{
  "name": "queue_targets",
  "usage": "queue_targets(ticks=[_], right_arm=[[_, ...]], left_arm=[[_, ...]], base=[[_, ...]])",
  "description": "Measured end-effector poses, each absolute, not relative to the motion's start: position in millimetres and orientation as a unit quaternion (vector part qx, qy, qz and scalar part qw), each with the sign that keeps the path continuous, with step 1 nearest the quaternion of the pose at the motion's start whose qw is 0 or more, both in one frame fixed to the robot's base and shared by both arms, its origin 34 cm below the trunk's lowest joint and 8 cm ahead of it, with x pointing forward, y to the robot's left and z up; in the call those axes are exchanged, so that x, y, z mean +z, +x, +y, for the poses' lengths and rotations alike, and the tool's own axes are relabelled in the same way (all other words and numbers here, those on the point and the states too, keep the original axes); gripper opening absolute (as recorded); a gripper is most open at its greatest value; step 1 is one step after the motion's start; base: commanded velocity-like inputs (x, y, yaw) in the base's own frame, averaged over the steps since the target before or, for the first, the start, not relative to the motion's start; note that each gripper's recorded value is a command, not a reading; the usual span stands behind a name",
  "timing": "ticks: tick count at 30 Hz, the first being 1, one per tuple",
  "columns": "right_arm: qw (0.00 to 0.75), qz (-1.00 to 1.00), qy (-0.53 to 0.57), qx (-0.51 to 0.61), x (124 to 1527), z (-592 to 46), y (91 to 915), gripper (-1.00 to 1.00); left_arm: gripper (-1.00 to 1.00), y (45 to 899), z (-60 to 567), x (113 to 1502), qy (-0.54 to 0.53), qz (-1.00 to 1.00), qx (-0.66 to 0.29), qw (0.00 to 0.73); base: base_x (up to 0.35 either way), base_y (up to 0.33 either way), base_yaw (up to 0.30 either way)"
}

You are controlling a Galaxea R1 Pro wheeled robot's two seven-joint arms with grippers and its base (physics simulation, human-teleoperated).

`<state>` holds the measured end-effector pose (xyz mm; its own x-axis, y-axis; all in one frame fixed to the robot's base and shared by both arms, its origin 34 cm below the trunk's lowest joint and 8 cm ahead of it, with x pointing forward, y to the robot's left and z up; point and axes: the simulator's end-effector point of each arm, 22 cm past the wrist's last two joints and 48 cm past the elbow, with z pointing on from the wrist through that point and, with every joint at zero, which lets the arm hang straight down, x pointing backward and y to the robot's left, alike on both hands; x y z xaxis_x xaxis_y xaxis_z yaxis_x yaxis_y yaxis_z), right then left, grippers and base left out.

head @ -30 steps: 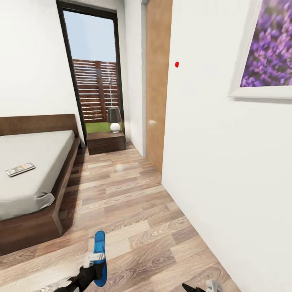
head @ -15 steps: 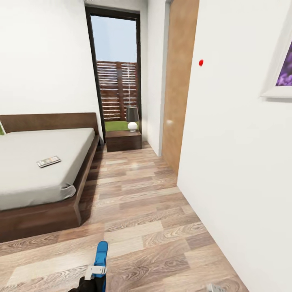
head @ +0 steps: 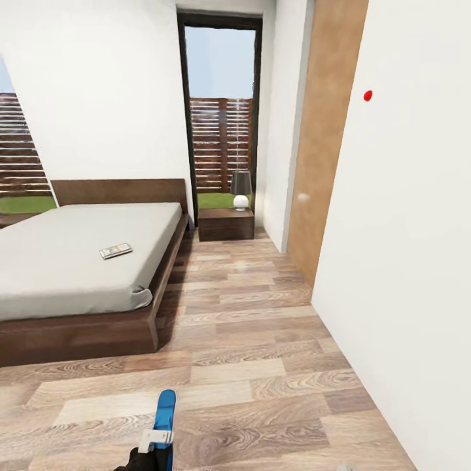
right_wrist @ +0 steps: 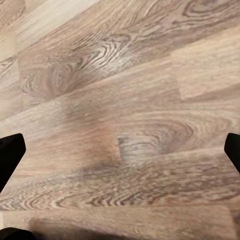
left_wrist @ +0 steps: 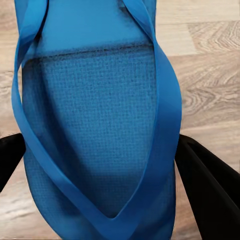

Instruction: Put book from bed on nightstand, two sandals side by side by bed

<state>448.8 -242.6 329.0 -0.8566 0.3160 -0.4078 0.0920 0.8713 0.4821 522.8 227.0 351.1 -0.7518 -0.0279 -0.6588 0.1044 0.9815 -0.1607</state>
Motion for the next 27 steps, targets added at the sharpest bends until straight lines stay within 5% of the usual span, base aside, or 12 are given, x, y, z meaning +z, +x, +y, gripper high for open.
queue_targets(ticks=[27], right_arm=[[0.239,0.938,0.110,0.227,324.3,-243.0,444.8,1.00]], left_arm=[[-1.00,516.4,209.4,345.0,0.019,0.933,-0.106,0.343]], base=[[0.000,0.000,0.280]])
